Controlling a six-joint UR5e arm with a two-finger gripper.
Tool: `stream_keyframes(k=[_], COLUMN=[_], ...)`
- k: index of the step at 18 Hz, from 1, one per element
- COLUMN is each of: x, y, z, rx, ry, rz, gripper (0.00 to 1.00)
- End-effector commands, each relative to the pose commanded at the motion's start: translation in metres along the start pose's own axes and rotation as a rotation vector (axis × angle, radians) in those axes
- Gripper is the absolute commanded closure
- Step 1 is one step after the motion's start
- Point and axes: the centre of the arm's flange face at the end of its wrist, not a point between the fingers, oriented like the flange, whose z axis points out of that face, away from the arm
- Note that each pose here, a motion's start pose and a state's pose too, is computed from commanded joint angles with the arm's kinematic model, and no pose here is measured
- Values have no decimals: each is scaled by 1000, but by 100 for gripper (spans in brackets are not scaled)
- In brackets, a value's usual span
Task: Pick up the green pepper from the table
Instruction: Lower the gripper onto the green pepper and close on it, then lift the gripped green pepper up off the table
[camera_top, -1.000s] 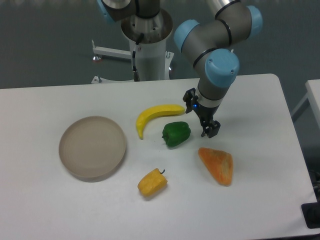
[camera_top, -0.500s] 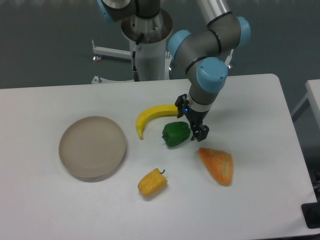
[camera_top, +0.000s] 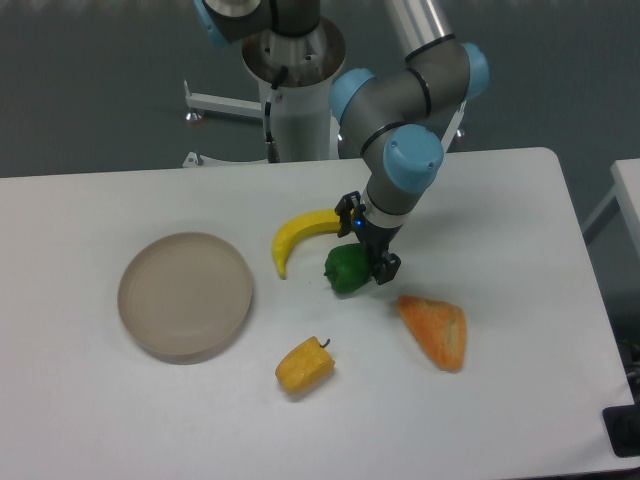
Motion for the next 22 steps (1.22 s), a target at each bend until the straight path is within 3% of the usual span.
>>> stream_keyframes(k=[1,2,3,4,6,13,20,22], x=[-1,-3,-4,-6,-7,-9,-52,-55], y=[0,-2,-2,-3,-3,4,7,8], z=[2,5,6,3,-4,-57,-141,-149], rx=[0,0,-2,-2,-2,-92,-104,-109], ry=[-3,-5,-11,-23,-35,-74,-30,-24], rz=[1,4,7,9,-5,-28,-56,-62], gripper=[0,9,22,47,66,67,67,67])
